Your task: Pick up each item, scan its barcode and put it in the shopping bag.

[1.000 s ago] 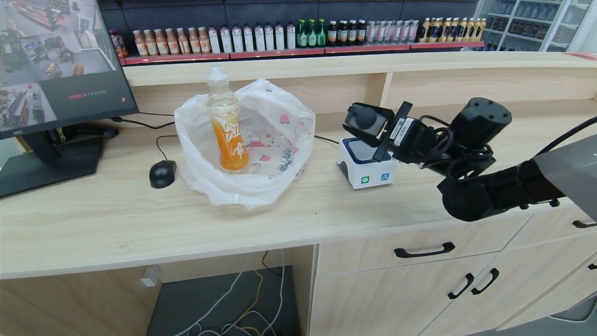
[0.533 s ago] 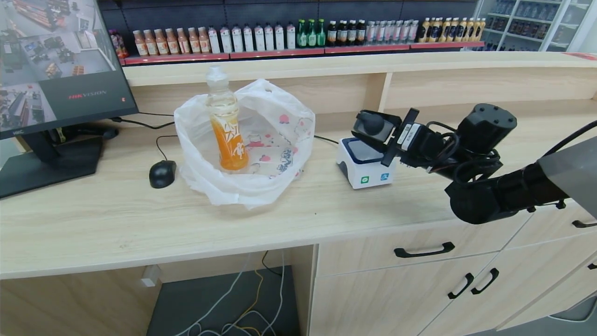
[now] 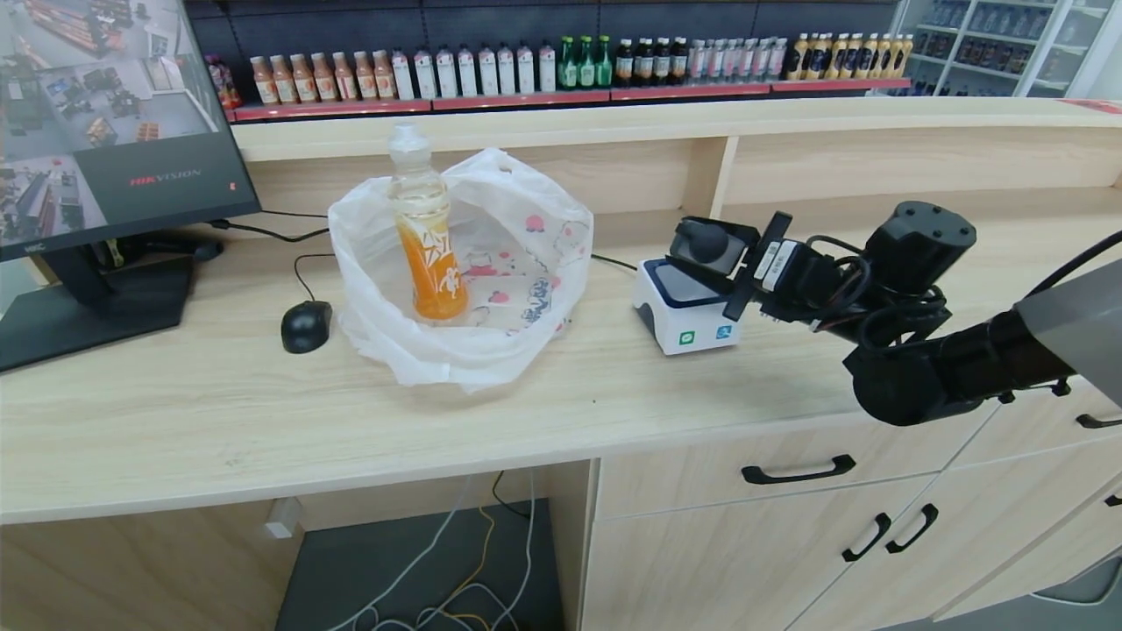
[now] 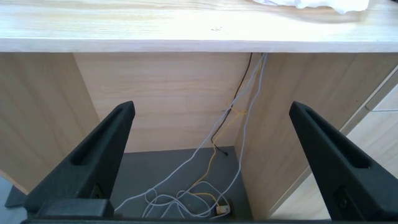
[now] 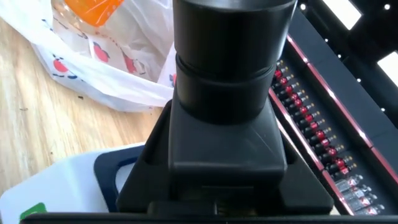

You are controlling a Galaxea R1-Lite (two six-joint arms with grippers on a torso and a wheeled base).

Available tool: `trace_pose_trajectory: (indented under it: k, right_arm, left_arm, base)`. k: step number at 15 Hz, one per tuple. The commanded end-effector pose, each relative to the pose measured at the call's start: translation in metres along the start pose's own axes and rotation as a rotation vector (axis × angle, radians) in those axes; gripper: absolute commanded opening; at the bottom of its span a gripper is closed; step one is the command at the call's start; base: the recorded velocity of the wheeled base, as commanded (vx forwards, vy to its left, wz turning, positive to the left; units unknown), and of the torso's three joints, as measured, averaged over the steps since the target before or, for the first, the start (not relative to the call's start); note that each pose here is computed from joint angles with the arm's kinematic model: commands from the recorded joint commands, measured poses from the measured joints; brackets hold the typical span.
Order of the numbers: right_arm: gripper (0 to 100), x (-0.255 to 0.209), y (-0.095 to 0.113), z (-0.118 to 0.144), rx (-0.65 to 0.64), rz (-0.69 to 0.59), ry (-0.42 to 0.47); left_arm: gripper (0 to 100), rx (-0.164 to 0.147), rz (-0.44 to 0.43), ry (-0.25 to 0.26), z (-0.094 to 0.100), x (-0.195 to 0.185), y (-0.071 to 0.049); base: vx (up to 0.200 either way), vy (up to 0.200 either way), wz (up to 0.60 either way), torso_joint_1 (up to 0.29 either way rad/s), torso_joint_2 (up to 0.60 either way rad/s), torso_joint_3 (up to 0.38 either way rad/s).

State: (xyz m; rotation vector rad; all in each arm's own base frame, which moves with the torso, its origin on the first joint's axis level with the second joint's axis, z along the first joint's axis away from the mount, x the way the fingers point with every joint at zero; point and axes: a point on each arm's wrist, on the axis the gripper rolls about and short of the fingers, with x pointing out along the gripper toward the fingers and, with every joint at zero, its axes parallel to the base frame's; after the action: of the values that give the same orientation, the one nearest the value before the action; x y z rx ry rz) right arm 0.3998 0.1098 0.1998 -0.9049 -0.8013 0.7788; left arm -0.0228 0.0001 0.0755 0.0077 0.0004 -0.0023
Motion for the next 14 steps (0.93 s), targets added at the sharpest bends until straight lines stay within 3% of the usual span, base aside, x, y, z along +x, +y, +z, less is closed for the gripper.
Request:
trace_pose_trajectory:
  k: [1,8,12,14]
  right_arm:
    - [0,-0.002,0.001,0.002,0.004,0.003,0.004]
    - [0,-0.002,-0.001,0.003,0.000,-0.003,0.007]
    - [0,-0.004,-0.014,0.018,-0.018,-0.041,0.011]
    - [0,-0.007,-0.030,0.036,-0.011,-0.068,0.001]
  left_arm:
    - [100,0.000,0.001,0.000,0.000,0.000,0.000]
    - [100,0.000,0.001,0.000,0.000,0.000,0.000]
    - [100,0.000,0.001,0.000,0.000,0.000,0.000]
    - [100,0.000,0.001,0.000,0.000,0.000,0.000]
  base:
    - [0.000,0.000,0.00,0.000,0.00,0.000]
    - [0.000,0.000,0.00,0.000,0.00,0.000]
    - [0.000,0.000,0.00,0.000,0.00,0.000]
    - [0.000,0.000,0.00,0.000,0.00,0.000]
